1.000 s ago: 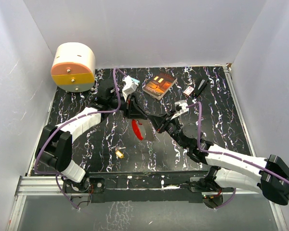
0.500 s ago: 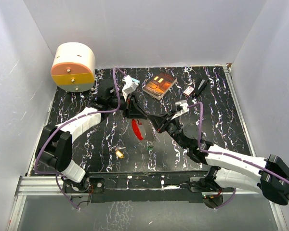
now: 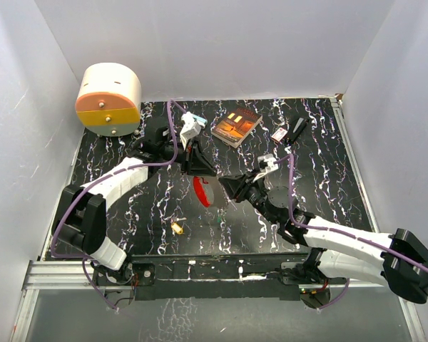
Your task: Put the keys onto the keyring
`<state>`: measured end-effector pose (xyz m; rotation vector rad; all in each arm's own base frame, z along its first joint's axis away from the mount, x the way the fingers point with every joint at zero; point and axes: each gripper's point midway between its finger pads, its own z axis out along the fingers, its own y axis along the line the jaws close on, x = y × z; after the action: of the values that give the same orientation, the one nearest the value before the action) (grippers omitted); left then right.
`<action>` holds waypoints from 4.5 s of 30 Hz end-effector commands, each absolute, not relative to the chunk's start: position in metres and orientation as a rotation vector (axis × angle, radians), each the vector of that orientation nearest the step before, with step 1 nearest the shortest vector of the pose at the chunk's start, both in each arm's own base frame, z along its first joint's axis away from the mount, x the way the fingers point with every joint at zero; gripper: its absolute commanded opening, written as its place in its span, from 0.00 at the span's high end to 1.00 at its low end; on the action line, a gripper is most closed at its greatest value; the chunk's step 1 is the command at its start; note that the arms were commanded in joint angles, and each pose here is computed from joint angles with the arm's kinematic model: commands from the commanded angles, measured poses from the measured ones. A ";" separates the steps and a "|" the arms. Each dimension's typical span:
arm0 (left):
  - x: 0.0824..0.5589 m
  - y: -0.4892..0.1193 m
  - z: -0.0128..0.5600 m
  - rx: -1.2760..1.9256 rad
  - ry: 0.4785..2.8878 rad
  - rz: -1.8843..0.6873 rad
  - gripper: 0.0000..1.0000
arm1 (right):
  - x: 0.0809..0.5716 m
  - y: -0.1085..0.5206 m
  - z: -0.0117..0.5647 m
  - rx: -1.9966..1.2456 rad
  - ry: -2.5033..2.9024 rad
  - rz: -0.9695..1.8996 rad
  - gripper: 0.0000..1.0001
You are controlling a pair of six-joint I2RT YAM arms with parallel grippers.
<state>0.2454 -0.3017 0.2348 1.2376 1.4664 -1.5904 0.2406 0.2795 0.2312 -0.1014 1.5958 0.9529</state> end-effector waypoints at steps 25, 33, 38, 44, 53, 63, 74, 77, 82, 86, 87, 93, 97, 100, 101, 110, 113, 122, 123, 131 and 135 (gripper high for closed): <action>0.330 -0.156 0.176 1.118 1.936 -1.068 1.00 | 0.196 0.344 0.188 -0.502 1.854 1.077 0.69; 0.327 -0.146 0.213 1.104 1.836 -0.813 1.00 | 0.180 0.392 0.166 -0.576 1.922 1.104 0.67; 0.312 -0.148 0.226 1.107 1.773 -0.819 1.00 | 0.181 0.398 0.166 -0.532 1.924 1.091 0.65; 0.290 -0.162 0.249 1.101 1.672 -0.957 1.00 | 0.190 0.370 0.189 -0.470 1.805 1.029 0.61; 0.269 -0.177 0.271 1.075 1.595 -1.186 1.00 | 0.203 0.348 0.216 -0.463 1.647 1.000 0.63; 0.227 -0.183 0.269 1.142 1.486 -1.388 1.00 | 0.226 0.317 0.236 -0.411 1.605 0.932 0.65; 0.197 -0.205 0.278 1.201 1.392 -1.514 1.00 | 0.223 0.306 0.226 -0.377 1.622 0.946 0.66; 0.199 -0.206 0.280 1.192 1.389 -1.521 1.00 | 0.223 0.304 0.224 -0.380 1.624 0.936 0.66; 0.203 -0.207 0.281 1.179 1.394 -1.536 1.00 | 0.223 0.303 0.224 -0.384 1.621 0.929 0.66; 0.205 -0.208 0.283 1.169 1.393 -1.547 1.00 | 0.222 0.300 0.224 -0.387 1.621 0.921 0.66; 0.205 -0.208 0.283 1.167 1.394 -1.548 1.00 | 0.222 0.300 0.225 -0.389 1.620 0.922 0.66; 0.206 -0.209 0.283 1.170 1.393 -1.547 1.00 | 0.221 0.299 0.226 -0.390 1.618 0.920 0.66; 0.206 -0.208 0.282 1.179 1.393 -1.539 1.00 | 0.220 0.300 0.226 -0.396 1.617 0.924 0.66; 0.206 -0.207 0.277 1.221 1.402 -1.502 1.00 | 0.215 0.305 0.225 -0.457 1.612 0.937 0.67; 0.207 -0.205 0.274 1.242 1.412 -1.484 1.00 | 0.211 0.309 0.224 -0.491 1.610 0.953 0.67; 0.244 -0.188 0.241 1.188 1.676 -1.330 1.00 | 0.180 0.330 0.211 -0.668 1.688 1.091 0.66; 0.252 -0.183 0.241 1.164 1.739 -1.265 1.00 | 0.171 0.339 0.207 -0.707 1.712 1.122 0.65; 0.301 -0.149 0.236 0.969 1.957 -0.900 1.00 | 0.161 0.384 0.184 -0.701 1.784 1.122 0.65; 0.307 -0.143 0.232 0.943 1.986 -0.849 1.00 | 0.164 0.390 0.177 -0.685 1.810 1.103 0.65; 0.333 -0.092 0.239 0.715 2.023 -0.541 1.00 | 0.184 0.438 0.130 -0.598 2.009 0.920 0.68; 0.339 -0.077 0.241 0.667 2.012 -0.467 1.00 | 0.190 0.449 0.117 -0.553 2.084 0.855 0.69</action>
<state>0.3293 -0.0937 0.2219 0.7544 2.0600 -0.5830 0.1744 0.4326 0.0973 -0.6825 2.0891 0.8857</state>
